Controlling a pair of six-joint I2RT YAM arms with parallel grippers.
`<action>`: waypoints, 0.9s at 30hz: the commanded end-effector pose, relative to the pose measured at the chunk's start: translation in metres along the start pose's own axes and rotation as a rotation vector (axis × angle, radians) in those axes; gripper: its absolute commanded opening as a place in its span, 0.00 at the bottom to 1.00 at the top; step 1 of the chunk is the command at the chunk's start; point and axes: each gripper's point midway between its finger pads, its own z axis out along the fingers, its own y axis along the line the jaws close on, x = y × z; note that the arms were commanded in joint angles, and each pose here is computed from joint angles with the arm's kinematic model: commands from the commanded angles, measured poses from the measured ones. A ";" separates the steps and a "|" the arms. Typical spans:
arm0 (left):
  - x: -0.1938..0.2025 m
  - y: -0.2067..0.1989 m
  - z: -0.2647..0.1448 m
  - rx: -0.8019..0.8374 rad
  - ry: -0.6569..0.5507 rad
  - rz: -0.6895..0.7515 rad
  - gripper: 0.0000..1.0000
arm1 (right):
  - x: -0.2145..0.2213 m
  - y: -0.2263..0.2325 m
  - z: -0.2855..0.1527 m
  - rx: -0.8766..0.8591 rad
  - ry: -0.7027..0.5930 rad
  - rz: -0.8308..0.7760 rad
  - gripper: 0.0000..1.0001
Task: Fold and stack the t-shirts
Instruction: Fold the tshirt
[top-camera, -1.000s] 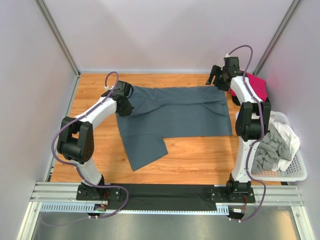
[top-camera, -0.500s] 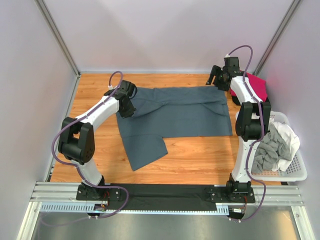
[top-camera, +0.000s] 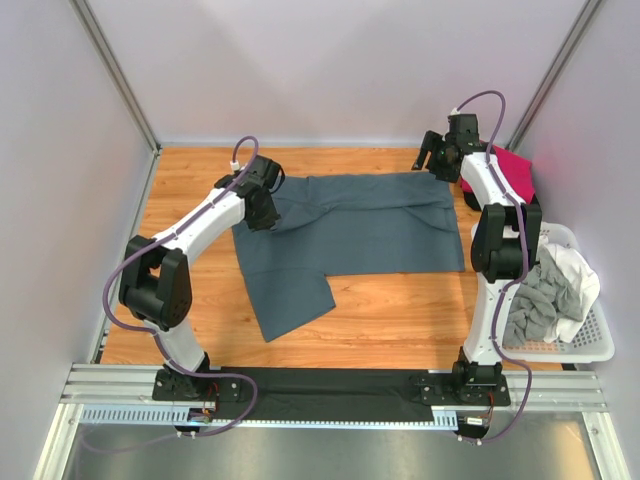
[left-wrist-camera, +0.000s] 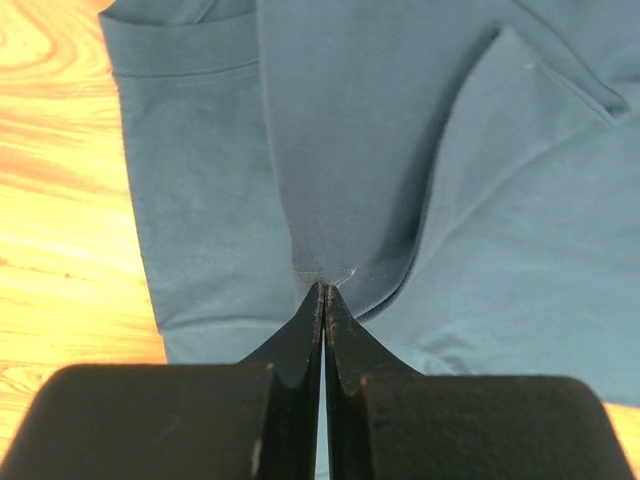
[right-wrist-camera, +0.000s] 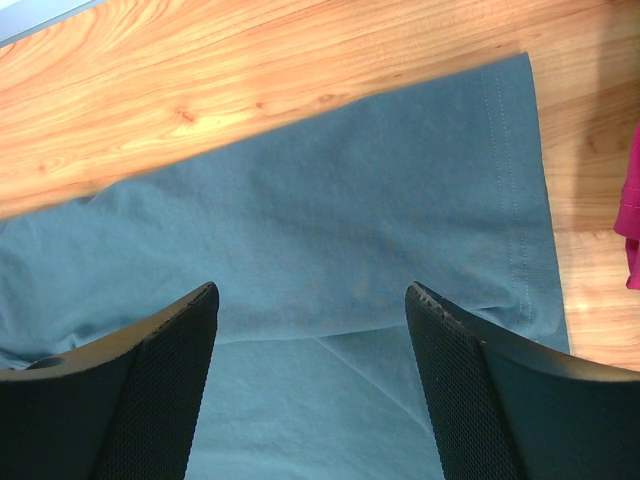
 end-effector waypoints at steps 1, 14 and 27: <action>-0.007 -0.005 -0.010 0.000 -0.013 0.054 0.00 | -0.004 -0.002 -0.003 0.011 -0.013 -0.012 0.77; 0.014 0.003 -0.014 -0.031 0.045 0.099 0.00 | -0.001 -0.003 -0.001 0.015 -0.005 -0.009 0.77; -0.027 0.003 -0.020 -0.010 -0.030 0.069 0.61 | 0.002 -0.008 0.006 0.032 0.015 -0.016 0.77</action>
